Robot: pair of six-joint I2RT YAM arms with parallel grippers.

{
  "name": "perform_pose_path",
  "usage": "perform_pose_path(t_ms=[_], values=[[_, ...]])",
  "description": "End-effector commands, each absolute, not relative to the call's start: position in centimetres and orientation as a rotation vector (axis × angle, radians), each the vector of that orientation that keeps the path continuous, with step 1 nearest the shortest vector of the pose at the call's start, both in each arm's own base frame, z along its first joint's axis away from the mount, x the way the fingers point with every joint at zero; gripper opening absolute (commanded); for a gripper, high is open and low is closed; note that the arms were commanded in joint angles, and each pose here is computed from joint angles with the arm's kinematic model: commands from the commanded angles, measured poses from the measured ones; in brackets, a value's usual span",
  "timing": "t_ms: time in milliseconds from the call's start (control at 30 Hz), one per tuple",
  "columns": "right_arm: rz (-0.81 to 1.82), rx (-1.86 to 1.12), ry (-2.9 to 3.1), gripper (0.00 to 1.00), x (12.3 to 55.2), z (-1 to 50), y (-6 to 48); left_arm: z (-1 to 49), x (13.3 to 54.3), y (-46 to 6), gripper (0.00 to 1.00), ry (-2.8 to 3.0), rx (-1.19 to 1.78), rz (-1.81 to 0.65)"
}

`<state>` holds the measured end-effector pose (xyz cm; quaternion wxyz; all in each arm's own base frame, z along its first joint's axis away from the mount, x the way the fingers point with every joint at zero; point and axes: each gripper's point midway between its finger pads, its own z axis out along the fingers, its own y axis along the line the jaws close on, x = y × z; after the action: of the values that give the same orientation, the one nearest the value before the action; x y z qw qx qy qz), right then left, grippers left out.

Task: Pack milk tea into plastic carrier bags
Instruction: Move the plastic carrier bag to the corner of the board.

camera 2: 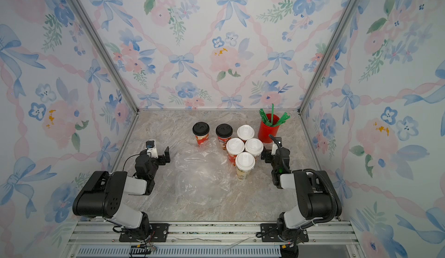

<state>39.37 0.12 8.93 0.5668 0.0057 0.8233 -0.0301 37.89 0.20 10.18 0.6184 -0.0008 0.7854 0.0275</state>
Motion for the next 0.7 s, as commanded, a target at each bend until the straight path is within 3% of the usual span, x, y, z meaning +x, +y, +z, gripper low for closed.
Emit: perform_pose_path(t_ms=[0, 300, 467, 667], values=[[-0.057, 0.017, 1.922, 0.96, 39.9, 9.6, 0.1, 10.3, 37.9, 0.2, 0.98, 1.804, 0.002, 0.073], [-0.122, 0.025, 1.935, 0.96, 39.6, 11.2, 0.0, 11.4, 38.5, 0.2, 0.98, 1.838, 0.005, 0.099], [-0.183, 0.081, 1.967, 0.96, 38.6, 13.6, -1.3, 13.4, 38.1, 2.3, 0.98, 1.865, -0.155, 0.213], [-0.192, 0.202, 2.015, 0.97, 35.9, 16.6, -3.2, 15.0, 37.7, 0.7, 0.97, 1.986, -0.293, 0.033]])
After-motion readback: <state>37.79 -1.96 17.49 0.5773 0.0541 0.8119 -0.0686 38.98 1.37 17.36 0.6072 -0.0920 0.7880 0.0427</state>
